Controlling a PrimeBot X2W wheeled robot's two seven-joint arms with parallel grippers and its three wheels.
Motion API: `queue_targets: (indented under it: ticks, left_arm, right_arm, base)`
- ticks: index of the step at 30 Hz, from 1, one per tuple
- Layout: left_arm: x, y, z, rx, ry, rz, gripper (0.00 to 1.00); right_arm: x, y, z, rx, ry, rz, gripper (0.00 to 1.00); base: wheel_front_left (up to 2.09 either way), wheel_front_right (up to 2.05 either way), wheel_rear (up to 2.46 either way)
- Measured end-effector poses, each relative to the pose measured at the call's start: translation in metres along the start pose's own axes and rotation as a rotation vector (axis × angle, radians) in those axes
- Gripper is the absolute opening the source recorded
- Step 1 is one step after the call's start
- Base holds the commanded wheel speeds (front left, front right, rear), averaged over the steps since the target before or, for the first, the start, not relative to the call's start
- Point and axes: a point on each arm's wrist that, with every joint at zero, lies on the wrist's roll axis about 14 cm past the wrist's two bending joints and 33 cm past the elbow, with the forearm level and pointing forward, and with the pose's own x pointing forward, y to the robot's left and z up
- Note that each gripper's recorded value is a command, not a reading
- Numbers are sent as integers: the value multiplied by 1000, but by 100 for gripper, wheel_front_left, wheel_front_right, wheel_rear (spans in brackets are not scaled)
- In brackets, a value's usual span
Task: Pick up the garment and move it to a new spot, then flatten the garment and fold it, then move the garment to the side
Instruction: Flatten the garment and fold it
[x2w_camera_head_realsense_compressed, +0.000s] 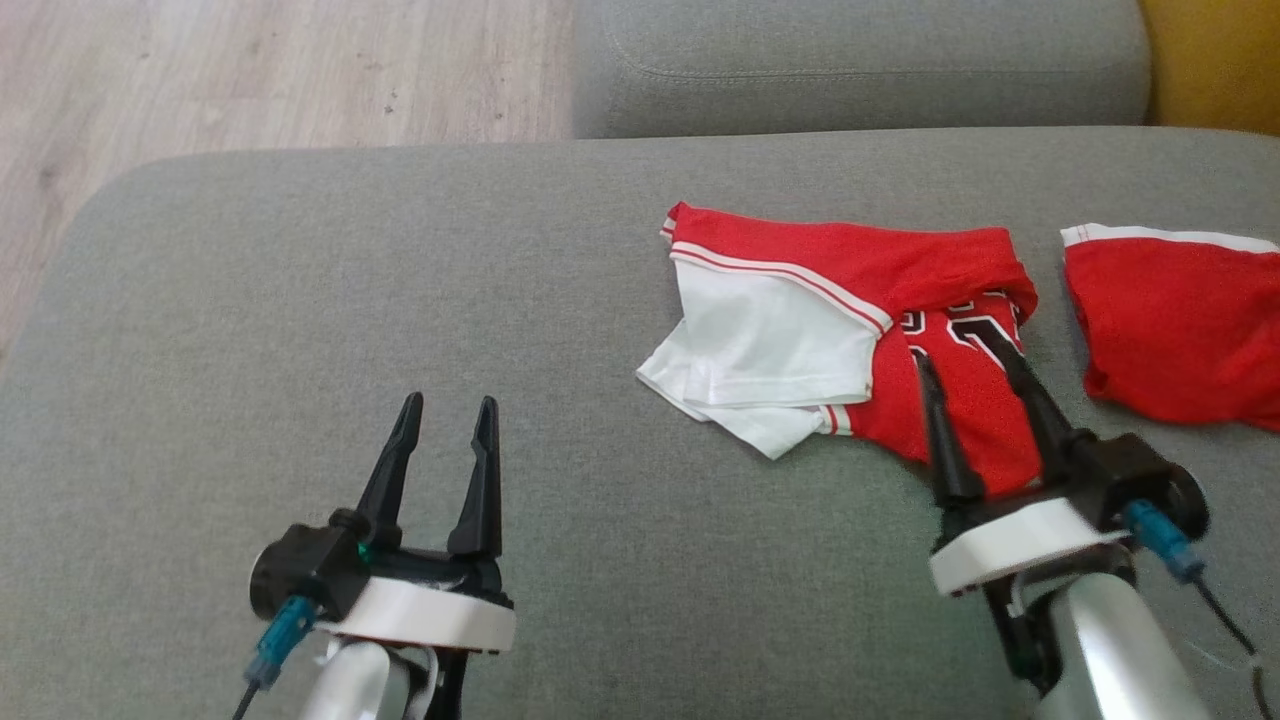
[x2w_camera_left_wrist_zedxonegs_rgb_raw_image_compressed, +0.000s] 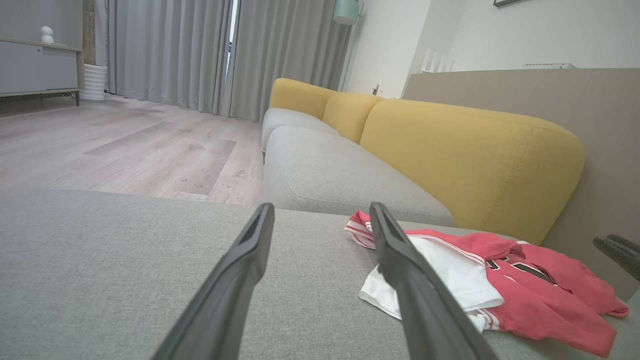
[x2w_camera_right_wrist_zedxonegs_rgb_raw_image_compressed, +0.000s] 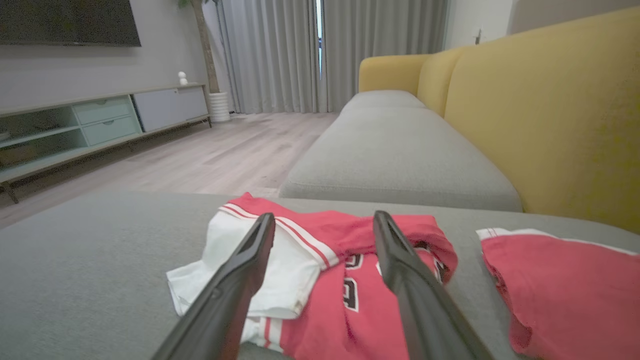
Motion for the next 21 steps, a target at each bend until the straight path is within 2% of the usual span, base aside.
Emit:
queue_targets:
  ticks: [4,15,18,21]
  left_arm:
    - [-2,3,1,1,-4,9,100]
    - [-7,13,-7,0,21,43,100]
    - [-8,19,-10,1,33,61,100]
    - [-7,26,-12,-8,39,79,100]
  right_arm:
    - [4,27,11,-6,-48,81,100]
    - [11,68,-23,-12,52,211,100]
    - [18,86,-39,-52,125,279,100]
    - [34,106,-61,-145,223,366,100]
  base:
    - [0,0,0]
    - [0,0,0]
    - [0,0,0]
    - [0,0,0]
